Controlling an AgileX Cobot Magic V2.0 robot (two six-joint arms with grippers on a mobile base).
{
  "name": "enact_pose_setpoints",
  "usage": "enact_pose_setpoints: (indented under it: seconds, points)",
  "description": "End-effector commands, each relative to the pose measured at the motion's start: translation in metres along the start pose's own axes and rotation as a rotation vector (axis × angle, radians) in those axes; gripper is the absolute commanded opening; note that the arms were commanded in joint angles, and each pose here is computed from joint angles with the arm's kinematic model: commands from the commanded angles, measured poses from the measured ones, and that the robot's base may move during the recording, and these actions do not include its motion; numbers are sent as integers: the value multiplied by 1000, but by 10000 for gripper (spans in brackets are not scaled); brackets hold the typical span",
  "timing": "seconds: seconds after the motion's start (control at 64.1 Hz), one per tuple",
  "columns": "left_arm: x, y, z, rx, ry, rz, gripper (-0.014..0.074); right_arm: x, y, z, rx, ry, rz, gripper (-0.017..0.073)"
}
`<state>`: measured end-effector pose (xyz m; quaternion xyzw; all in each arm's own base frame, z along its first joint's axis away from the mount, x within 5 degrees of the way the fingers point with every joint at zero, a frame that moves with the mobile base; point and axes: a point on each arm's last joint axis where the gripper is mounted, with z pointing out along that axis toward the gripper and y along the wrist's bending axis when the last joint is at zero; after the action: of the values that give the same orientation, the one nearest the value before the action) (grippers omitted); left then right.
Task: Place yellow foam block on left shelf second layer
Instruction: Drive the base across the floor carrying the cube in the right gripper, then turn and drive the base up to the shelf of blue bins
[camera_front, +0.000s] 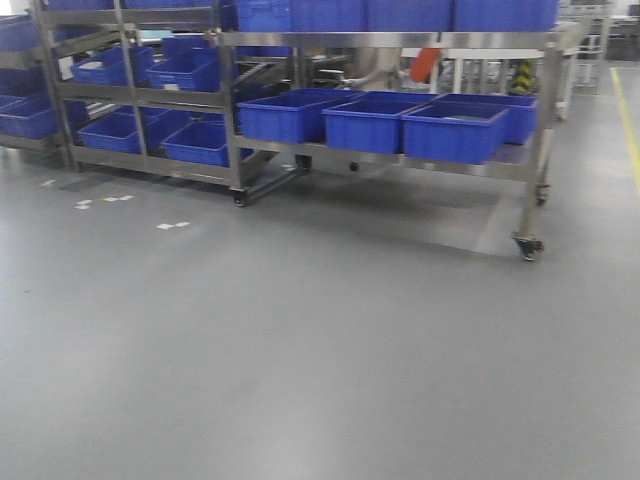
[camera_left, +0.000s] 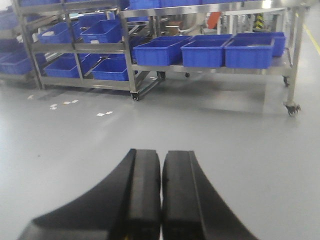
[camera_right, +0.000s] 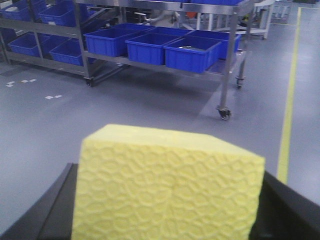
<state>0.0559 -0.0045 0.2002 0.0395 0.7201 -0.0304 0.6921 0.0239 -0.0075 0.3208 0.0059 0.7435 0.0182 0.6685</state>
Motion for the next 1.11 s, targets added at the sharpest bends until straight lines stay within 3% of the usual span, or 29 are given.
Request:
enact_pose_setpoints:
  seconds: [0.0, 1.091]
  points:
    - [1, -2, 0, 29, -71, -82, 136, -15, 1, -2, -7, -100, -16, 309]
    - [-1, -3, 0, 33, -93, -88, 136, -15, 1, -2, -7, -100, -16, 309]
